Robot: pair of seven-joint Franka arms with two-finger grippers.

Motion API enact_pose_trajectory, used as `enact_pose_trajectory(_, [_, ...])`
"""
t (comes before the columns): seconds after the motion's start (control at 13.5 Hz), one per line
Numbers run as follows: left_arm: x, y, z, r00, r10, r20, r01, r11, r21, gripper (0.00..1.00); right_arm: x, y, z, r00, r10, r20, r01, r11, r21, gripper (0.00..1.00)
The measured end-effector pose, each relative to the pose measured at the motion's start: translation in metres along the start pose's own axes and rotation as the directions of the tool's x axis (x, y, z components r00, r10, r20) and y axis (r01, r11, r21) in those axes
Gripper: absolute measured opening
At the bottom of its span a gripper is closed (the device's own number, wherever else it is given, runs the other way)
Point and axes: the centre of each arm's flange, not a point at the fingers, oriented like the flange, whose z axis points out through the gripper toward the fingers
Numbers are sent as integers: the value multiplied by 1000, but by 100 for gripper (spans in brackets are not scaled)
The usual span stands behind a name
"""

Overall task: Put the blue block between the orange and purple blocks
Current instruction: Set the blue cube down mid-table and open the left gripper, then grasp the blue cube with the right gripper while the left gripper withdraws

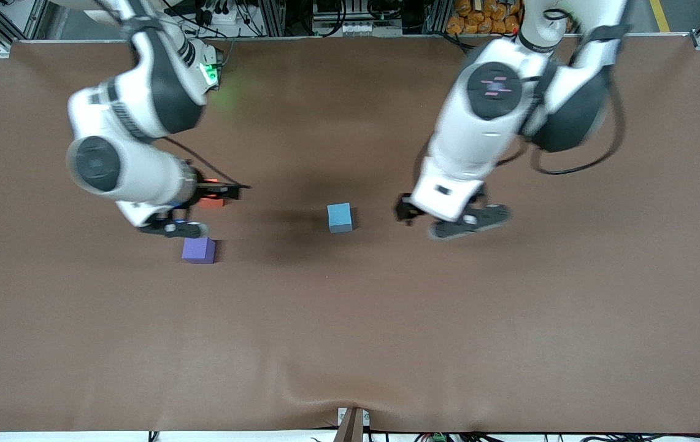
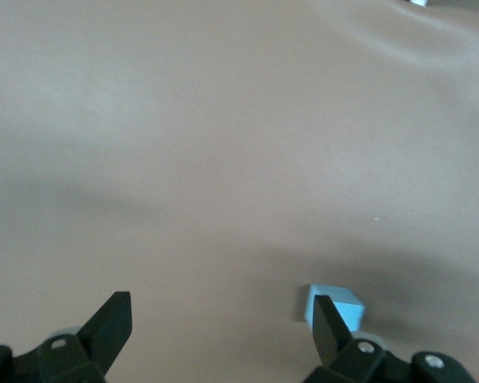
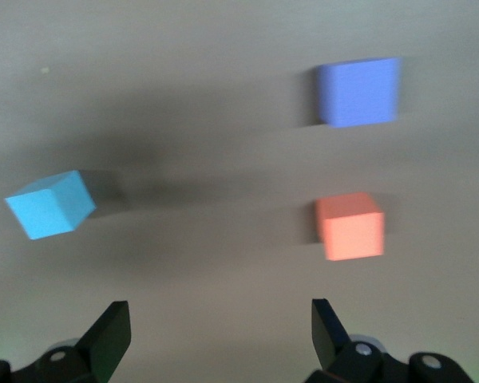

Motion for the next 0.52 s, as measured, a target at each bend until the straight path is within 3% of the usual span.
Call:
enact_pose_trajectory(0.3, [63, -120, -39, 1000, 22, -1, -22, 1000, 14, 100, -27, -109, 80, 991, -109, -79, 108, 994, -13, 100])
enact_pose_trajectory(0.52, [86, -184, -57, 999, 40, 1, -40, 999, 22, 100, -31, -154, 141, 984, -113, -135, 113, 994, -3, 100])
